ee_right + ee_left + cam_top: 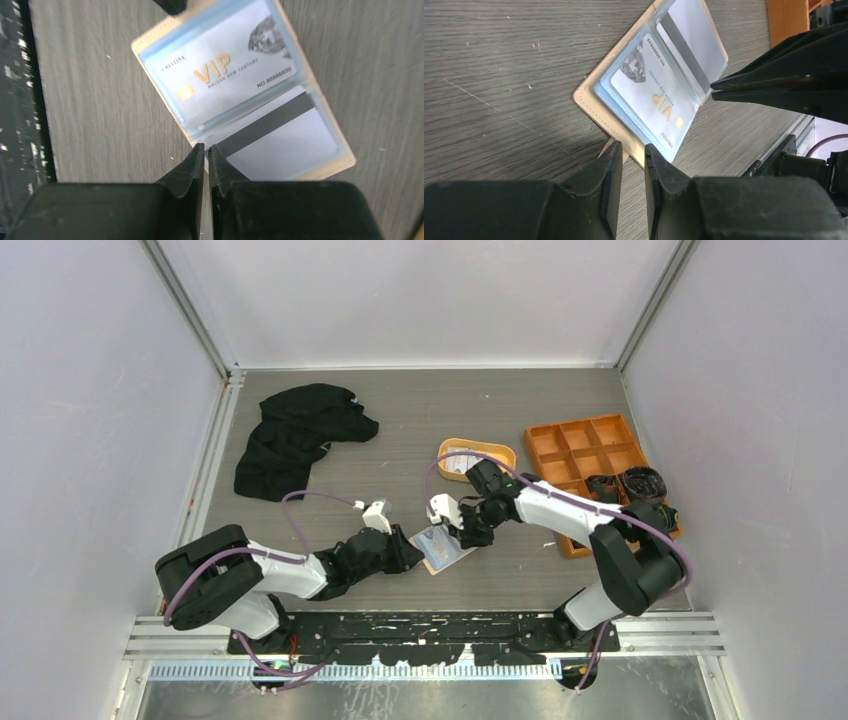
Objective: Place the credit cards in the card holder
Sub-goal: Turn over the card slot in the card holder.
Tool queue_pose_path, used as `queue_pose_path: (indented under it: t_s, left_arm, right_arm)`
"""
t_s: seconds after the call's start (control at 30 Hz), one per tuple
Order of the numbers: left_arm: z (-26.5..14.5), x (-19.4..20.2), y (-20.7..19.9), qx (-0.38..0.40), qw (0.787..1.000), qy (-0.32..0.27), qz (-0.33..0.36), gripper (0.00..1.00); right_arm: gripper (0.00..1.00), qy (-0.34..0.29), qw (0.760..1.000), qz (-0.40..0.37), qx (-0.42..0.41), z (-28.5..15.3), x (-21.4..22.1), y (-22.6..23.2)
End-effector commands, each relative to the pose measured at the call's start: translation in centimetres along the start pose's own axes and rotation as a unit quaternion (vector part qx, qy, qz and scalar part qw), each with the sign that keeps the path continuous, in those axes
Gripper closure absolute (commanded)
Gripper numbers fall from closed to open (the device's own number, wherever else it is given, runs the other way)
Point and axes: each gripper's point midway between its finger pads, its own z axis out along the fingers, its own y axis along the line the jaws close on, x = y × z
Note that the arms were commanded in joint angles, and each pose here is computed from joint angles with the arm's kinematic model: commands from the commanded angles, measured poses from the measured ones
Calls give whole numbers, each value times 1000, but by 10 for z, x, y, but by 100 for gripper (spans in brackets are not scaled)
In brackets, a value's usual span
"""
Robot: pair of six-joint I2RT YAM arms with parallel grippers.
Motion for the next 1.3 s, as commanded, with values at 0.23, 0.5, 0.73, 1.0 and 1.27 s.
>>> queue_pose_path:
  t_s: [0.23,0.5,0.73,1.0,1.27]
  left_arm:
    - [4,-9,-13,18,1000,-7,-1,74]
    - [2,-11,-18,32,999,-12,-6,70]
    - [4,-12,-17,39,999,-16,-27,63]
    - [7,-12,-17,44,998,-21,-39,59]
    - [-4,-21,-25,76,994,-47,-56,60]
  right_arm:
    - [87,37,998,-41,27,19,-7,-26]
    - [87,65,997,-48,19,30,-6,-26]
    - [87,92,994,-57,-2,40,-5,-15]
    - [86,83,996,-35,-17,42,-14,-8]
    - [86,69,996,6,-51,43,-24,5]
